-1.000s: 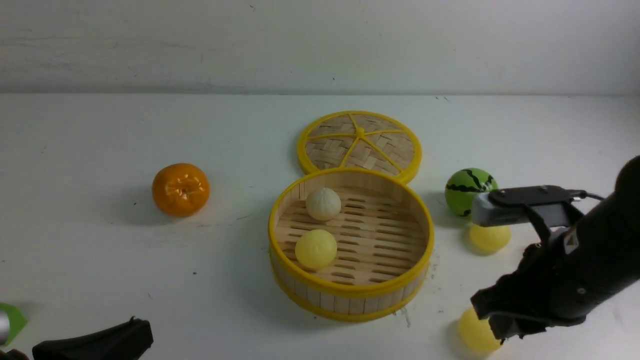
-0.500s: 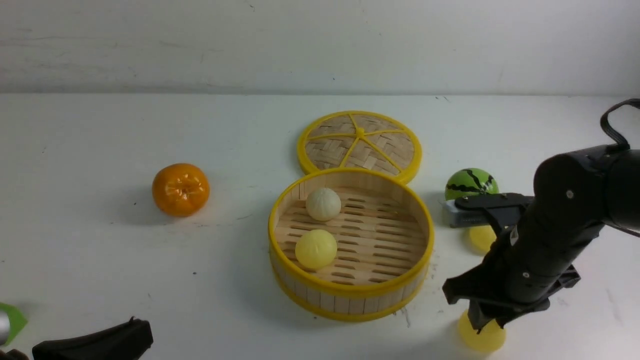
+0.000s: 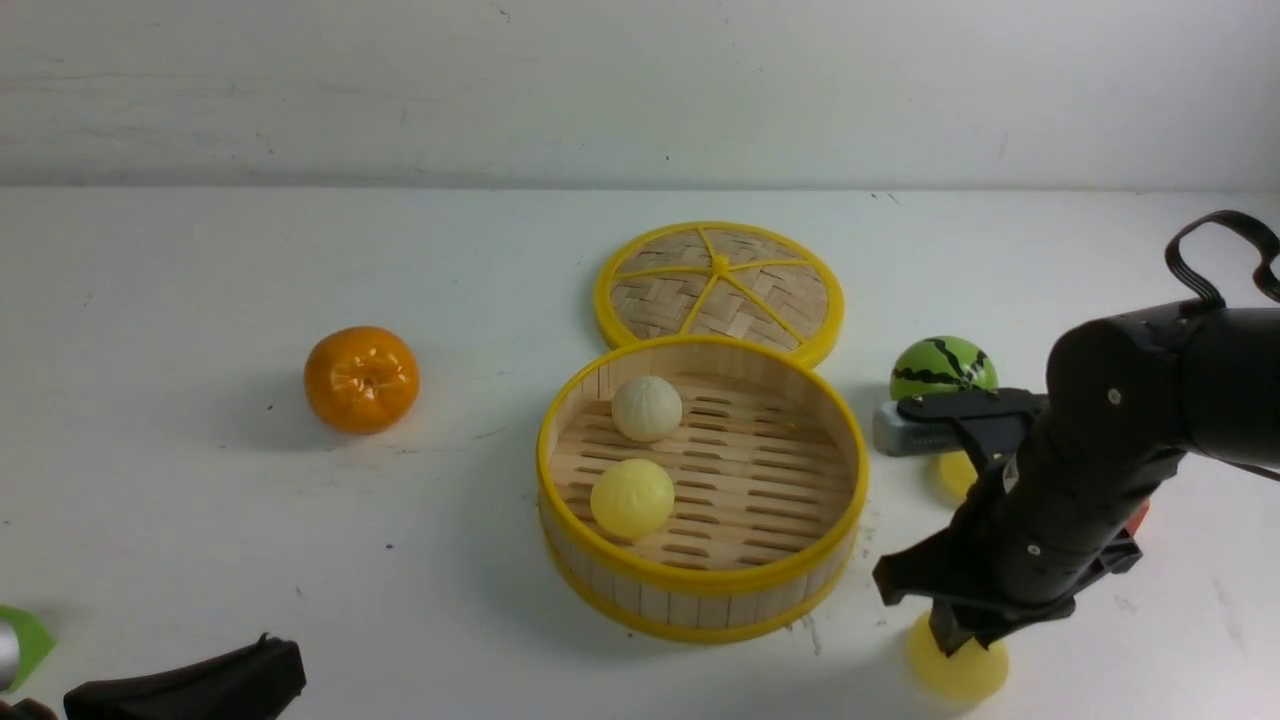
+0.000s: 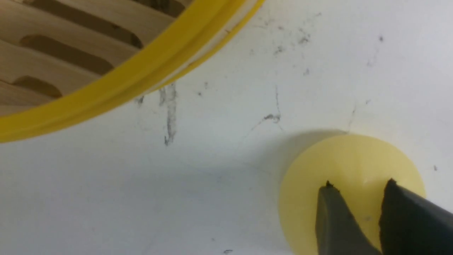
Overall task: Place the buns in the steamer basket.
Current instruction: Use the right arm to grab a steamed stuffed bun, then use the right arm to put the steamed stuffed bun into the steamer
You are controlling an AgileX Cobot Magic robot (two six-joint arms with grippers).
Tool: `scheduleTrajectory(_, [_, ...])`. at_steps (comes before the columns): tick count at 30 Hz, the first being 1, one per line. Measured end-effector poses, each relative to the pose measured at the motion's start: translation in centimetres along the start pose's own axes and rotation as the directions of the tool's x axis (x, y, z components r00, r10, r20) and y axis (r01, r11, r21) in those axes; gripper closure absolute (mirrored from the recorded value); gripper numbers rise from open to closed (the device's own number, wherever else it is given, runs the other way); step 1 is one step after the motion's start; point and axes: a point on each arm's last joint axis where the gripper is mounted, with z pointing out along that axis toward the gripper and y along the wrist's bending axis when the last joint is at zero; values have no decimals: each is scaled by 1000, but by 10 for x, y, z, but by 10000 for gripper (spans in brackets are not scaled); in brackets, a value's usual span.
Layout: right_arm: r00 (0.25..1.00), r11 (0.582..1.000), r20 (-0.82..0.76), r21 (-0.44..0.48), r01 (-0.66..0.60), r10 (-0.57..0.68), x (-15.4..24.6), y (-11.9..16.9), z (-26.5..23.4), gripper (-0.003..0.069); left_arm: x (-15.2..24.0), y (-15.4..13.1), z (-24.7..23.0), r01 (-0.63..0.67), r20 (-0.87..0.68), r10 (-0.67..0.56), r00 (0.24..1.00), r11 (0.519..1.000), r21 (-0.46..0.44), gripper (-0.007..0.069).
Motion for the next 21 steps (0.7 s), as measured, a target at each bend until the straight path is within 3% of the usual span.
scheduleTrajectory(7, [999,999,-10,5,38,-38,2,0,-3,644,0,0,0,0,0,0,1000,1000,0,617])
scheduleTrajectory(21, [996,997,59,6,73,-73,10,0,-47,659,0,0,0,0,0,0,1000,1000,0,606])
